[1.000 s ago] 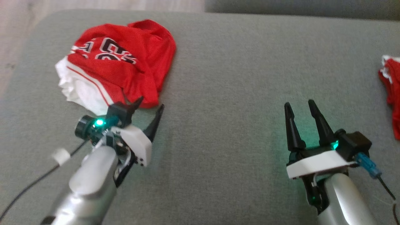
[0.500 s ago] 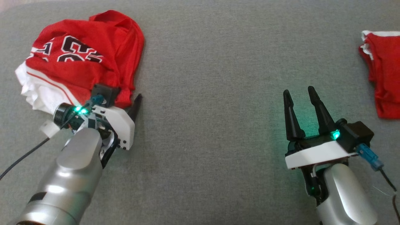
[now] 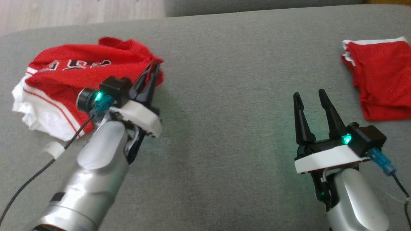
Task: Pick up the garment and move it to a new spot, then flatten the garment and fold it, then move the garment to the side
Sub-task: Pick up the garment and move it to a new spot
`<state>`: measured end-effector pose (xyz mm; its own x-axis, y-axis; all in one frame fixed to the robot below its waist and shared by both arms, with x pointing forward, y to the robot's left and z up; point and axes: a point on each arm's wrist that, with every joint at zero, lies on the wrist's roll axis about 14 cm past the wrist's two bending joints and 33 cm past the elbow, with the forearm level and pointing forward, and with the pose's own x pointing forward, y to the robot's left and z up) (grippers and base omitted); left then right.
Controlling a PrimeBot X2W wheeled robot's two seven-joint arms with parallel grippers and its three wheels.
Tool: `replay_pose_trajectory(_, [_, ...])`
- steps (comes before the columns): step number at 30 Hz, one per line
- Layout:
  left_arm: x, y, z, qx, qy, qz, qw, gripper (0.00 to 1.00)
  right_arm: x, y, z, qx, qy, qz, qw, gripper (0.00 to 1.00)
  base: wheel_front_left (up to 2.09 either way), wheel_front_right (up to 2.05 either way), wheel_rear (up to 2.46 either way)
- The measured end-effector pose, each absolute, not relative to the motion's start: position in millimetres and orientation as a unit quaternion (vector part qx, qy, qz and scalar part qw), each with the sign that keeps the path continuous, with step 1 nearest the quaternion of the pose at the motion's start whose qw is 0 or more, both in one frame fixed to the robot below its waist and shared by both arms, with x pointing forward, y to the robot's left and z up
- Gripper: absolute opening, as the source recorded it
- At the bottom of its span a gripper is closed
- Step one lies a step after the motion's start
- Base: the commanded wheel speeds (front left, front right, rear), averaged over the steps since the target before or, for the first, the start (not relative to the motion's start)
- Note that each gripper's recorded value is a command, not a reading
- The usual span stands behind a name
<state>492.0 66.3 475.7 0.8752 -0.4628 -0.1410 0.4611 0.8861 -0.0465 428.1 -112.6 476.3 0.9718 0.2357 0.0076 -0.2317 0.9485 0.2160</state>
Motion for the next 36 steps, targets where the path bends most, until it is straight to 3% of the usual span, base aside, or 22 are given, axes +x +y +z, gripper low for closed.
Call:
replay_pose_trajectory(8, [485, -23, 542, -0.065, -0.025, -0.334, 0.94, 0.0, 418, -135, 480, 0.114, 0.004, 0.088, 0.99, 1.0, 0.0, 0.0, 0.0])
replay_pose_trajectory(20, [471, -124, 561, -0.094, -0.059, -0.449, 0.886, 0.0, 409, -184, 479, 0.118, 0.003, 0.017, 0.993, 1.0, 0.0, 0.0, 0.0])
replay_pose_trajectory(21, [468, -131, 563, -0.102, -0.06, -0.457, 0.881, 1.0, 408, -188, 477, 0.118, 0.005, 0.011, 0.993, 1.0, 0.0, 0.0, 0.0])
replay_pose_trajectory(26, [460, -147, 550, -0.114, -0.042, -0.475, 0.872, 1.0, 407, -200, 470, 0.117, 0.013, -0.008, 0.993, 1.0, 0.0, 0.0, 0.0])
replay_pose_trajectory(36, [480, -70, 535, -0.105, -0.023, -0.366, 0.924, 1.0, 425, -172, 481, 0.112, -0.004, 0.036, 0.993, 1.0, 0.0, 0.0, 0.0])
